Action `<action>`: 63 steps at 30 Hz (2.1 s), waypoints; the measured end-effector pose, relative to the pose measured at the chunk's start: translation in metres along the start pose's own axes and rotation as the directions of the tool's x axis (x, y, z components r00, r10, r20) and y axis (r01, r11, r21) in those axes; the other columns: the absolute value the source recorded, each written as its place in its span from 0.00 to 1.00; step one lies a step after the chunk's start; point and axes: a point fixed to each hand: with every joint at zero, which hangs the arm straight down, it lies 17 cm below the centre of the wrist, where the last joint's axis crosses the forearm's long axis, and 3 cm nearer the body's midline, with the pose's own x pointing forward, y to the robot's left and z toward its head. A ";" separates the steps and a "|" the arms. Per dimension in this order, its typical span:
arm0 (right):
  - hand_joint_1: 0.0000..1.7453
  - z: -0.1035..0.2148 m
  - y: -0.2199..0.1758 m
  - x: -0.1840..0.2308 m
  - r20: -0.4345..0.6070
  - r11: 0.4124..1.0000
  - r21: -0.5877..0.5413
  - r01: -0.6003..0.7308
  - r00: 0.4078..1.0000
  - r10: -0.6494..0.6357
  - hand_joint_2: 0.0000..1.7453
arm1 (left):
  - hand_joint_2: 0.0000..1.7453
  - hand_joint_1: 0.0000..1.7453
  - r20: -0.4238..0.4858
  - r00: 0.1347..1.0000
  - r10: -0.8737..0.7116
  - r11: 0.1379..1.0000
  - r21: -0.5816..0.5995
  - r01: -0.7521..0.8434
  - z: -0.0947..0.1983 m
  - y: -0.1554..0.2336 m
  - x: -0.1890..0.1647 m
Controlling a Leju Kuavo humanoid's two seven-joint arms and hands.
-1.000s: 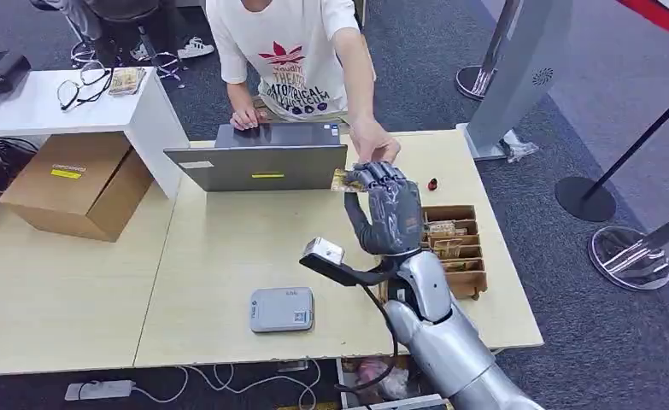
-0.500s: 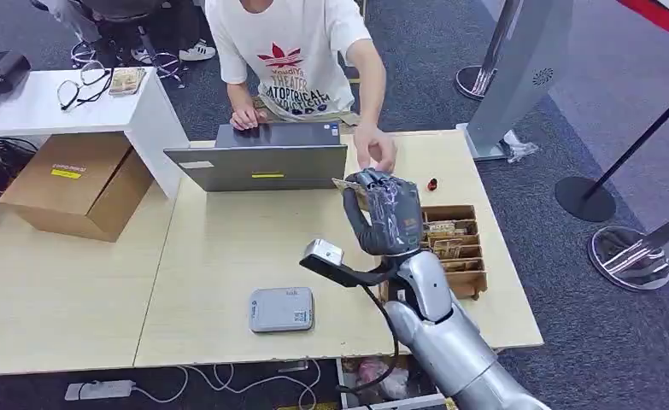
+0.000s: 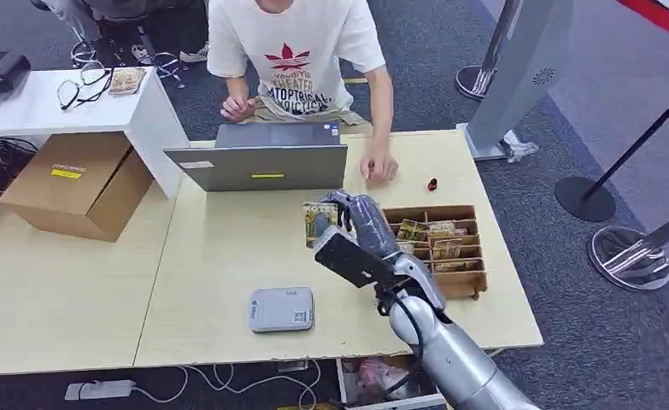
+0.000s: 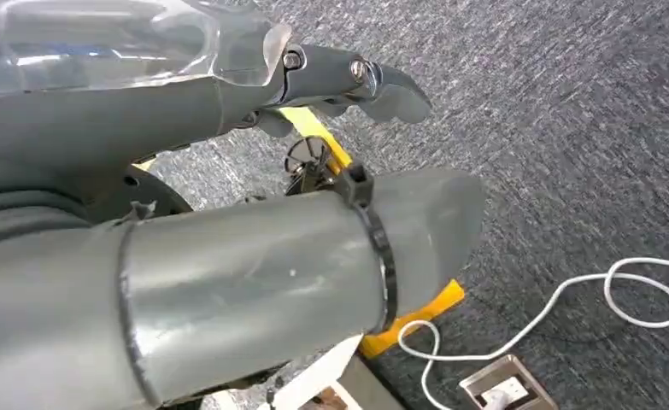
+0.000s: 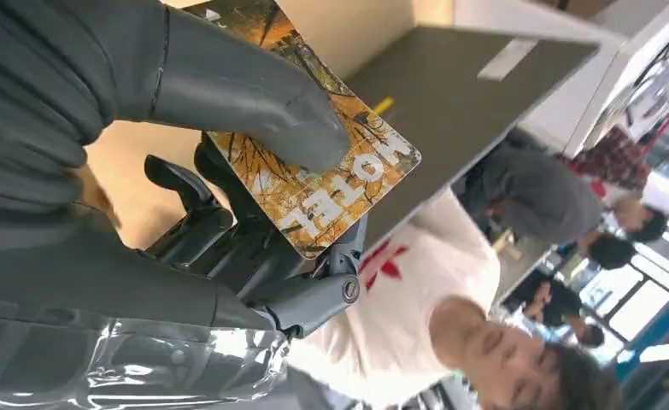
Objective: Pass the card to the sensor for recognition and then transmit it.
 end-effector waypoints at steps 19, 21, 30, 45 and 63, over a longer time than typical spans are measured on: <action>1.00 0.028 0.085 -0.013 -0.103 0.946 0.259 0.195 0.979 -0.174 1.00 | 0.00 0.00 0.014 1.000 -0.023 0.999 -0.023 0.023 0.002 -0.008 0.002; 1.00 0.032 0.094 -0.017 -0.117 0.939 0.282 0.197 0.978 -0.170 1.00 | 0.00 0.00 0.017 0.999 -0.027 0.999 -0.026 0.027 0.002 -0.009 0.003; 1.00 0.046 0.132 -0.030 -0.176 0.899 0.381 0.217 0.971 -0.160 1.00 | 0.00 0.00 0.061 0.996 -0.070 0.996 -0.046 0.073 0.004 -0.012 0.006; 1.00 0.060 0.157 -0.050 -0.232 0.867 0.449 0.218 0.965 -0.122 1.00 | 0.00 0.00 0.075 0.989 -0.128 0.990 -0.058 0.132 0.007 -0.009 -0.004; 1.00 0.088 0.166 -0.108 -0.374 0.855 0.464 0.229 0.926 -0.046 1.00 | 0.00 0.00 -0.004 0.999 -0.037 0.997 -0.062 0.036 0.006 -0.009 -0.010</action>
